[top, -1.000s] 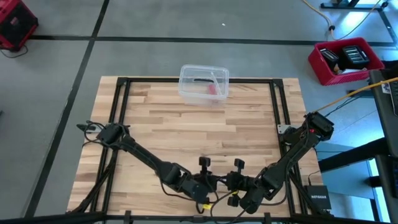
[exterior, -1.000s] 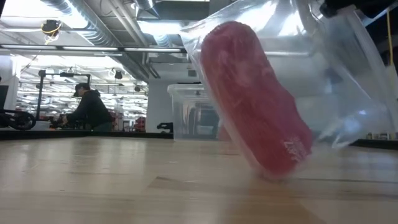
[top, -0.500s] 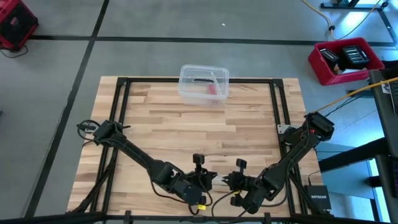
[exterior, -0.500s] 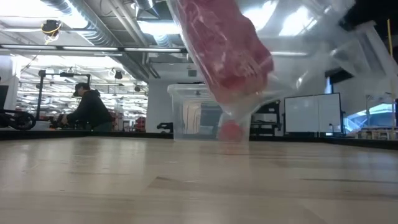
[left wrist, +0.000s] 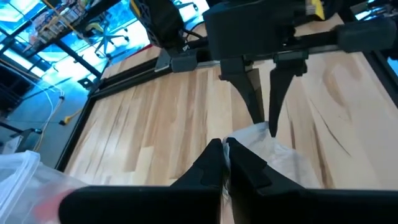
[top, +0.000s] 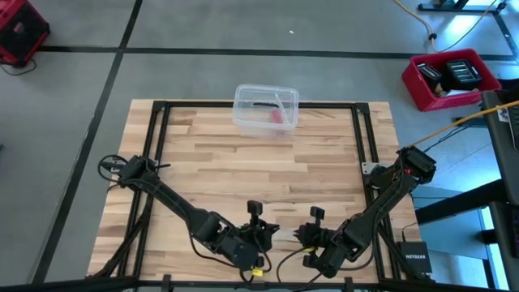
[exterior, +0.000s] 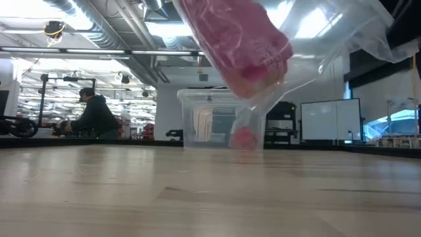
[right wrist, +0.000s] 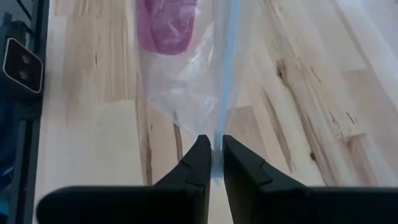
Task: Roll bandage
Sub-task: Close the transparent zip bag, then open the transparent bin lid
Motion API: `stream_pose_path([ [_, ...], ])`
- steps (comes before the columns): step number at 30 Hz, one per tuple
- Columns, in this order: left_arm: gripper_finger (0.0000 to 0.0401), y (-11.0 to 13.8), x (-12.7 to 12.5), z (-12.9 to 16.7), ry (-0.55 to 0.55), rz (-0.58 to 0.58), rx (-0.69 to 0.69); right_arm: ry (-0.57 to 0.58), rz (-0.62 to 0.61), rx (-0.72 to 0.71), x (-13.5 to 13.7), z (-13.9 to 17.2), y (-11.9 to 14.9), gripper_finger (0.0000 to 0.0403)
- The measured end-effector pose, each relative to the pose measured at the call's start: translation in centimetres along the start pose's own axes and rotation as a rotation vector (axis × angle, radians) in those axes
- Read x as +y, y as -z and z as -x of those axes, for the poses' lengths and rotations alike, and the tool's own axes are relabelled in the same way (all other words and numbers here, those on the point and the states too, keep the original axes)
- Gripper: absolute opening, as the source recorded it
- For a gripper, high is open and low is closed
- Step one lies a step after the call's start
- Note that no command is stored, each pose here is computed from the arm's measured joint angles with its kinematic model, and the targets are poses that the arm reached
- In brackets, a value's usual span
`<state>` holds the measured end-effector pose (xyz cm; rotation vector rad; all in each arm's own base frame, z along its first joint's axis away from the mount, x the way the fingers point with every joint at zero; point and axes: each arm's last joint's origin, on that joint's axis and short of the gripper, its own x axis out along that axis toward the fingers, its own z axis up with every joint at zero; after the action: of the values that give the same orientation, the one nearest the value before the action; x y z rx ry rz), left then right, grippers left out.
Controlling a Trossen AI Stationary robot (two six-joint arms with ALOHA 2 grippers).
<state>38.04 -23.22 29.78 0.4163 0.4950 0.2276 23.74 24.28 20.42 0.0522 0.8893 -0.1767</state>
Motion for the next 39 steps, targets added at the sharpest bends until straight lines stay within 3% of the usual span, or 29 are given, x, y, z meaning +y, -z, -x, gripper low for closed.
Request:
stream_pose_path([
  [4, 0.0, 0.1, 0.0, 0.0, -0.009, -0.018, 0.001, 0.011, -0.038, -0.005, -0.1, 0.0, 0.0, 0.0052],
  [10, 0.0, 1.8, 0.2, -1.1, -0.03, 0.017, 0.048, 0.006, -0.022, 0.023, -0.1, 1.3, -0.8, 0.0135],
  [17, 0.0, 4.2, 0.2, -2.6, -0.062, 0.094, 0.053, -0.02, 0.11, -0.047, -0.6, 5.3, -1.0, 0.021],
  [23, 0.0, 7.2, 0.7, -3.5, -0.074, 0.192, -0.002, 0.124, 0.191, -0.195, -1.9, 7.6, -0.8, 0.022],
  [30, 0.0, 9.5, 1.5, -4.7, -0.122, 0.21, -0.077, 0.326, 0.23, -0.327, -3.3, 6.5, -0.5, 0.022],
  [34, 0.0, 9.8, 3.1, -5.0, -0.169, 0.212, -0.191, 0.452, 0.171, -0.411, -4.9, 4.7, 0.2, 0.0221],
  [39, 0.0, 11.1, 6.2, -5.2, -0.12, 0.335, -0.352, 0.533, 0.058, -0.403, -7.2, 2.2, 1.1, 0.0221],
])
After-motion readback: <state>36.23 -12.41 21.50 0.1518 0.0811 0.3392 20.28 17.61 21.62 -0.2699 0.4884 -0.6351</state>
